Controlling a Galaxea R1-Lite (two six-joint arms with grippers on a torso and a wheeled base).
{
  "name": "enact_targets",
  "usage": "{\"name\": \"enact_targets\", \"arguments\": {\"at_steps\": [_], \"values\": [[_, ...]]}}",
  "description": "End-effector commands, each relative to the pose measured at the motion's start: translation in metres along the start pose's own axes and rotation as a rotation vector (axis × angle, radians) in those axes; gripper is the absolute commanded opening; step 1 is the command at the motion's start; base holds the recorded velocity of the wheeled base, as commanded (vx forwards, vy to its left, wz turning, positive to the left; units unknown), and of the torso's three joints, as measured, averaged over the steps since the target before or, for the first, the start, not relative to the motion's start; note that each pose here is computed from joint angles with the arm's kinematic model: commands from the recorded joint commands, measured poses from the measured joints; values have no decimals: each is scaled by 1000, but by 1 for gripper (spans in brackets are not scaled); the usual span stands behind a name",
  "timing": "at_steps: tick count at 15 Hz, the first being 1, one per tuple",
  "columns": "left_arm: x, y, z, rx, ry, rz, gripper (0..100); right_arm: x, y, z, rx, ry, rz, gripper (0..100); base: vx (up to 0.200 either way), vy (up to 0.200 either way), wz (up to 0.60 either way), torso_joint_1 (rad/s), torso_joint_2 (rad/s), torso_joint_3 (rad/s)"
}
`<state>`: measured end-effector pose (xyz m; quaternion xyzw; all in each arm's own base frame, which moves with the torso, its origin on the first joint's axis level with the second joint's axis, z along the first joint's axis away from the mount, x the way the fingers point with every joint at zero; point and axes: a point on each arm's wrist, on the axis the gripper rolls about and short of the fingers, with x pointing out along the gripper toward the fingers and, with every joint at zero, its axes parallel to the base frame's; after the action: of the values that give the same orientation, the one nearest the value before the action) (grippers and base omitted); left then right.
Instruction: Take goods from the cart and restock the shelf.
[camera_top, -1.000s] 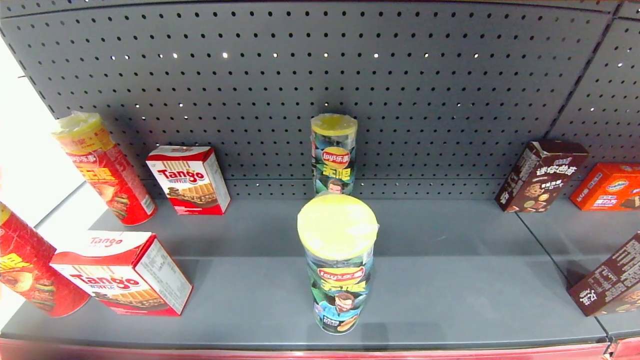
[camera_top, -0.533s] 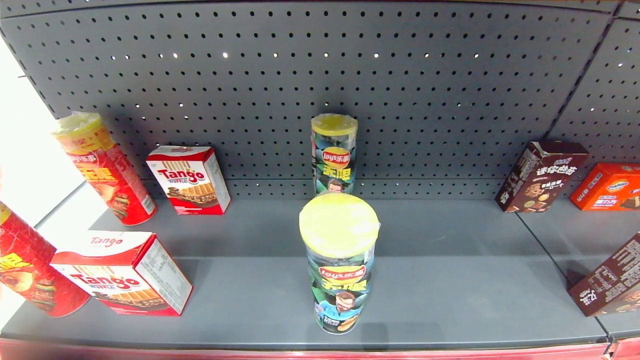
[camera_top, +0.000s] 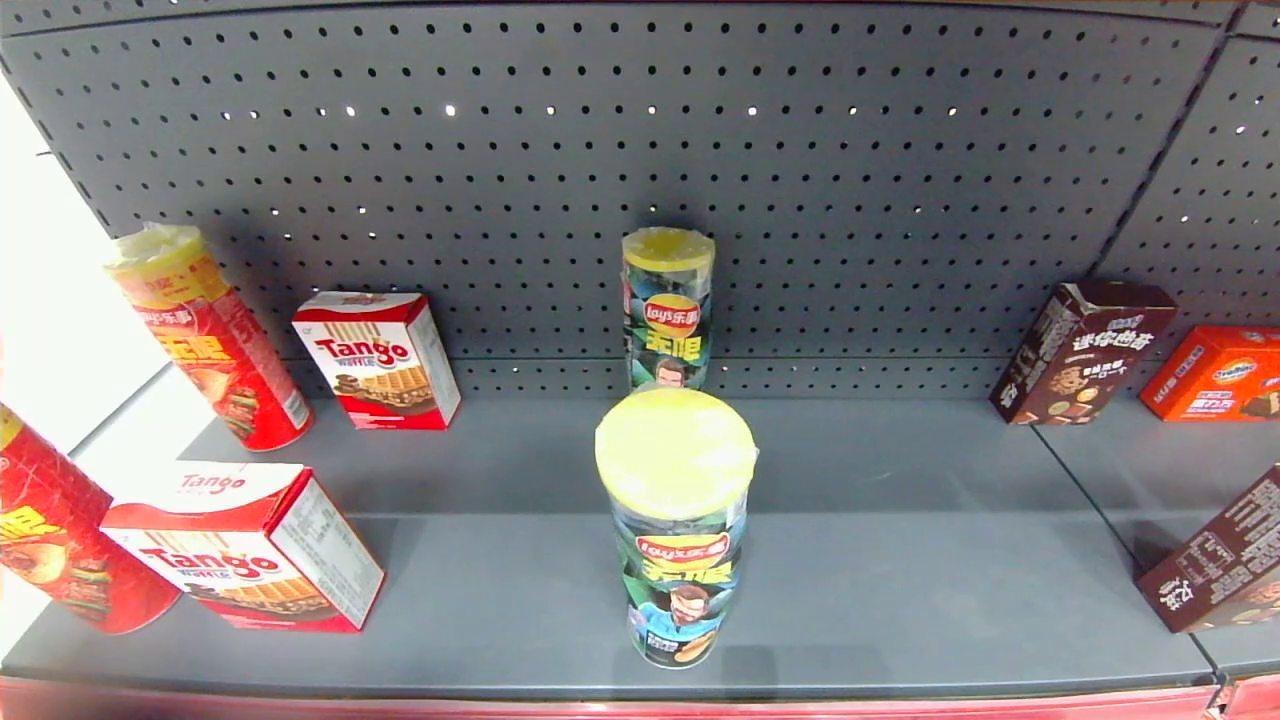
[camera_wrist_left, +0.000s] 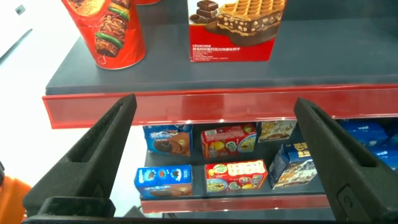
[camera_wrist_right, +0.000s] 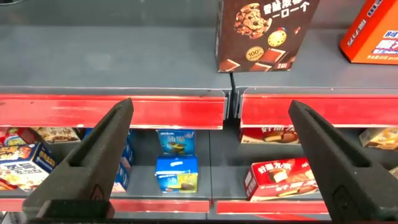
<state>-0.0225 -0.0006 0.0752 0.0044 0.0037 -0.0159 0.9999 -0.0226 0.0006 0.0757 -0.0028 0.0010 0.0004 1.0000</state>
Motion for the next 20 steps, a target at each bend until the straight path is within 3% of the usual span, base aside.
{"name": "enact_targets", "arguments": {"at_steps": [1,3,20], "values": [[0,0,0,0,0,3,100,0,0,0,1,-2,1,100,0,0,0,0,0,0],[0,0,0,-3,0,3,100,0,0,0,1,-2,1,100,0,200,0,2,5,7],[0,0,0,-3,0,3,100,0,0,0,1,-2,1,100,0,0,0,0,0,0]]}}
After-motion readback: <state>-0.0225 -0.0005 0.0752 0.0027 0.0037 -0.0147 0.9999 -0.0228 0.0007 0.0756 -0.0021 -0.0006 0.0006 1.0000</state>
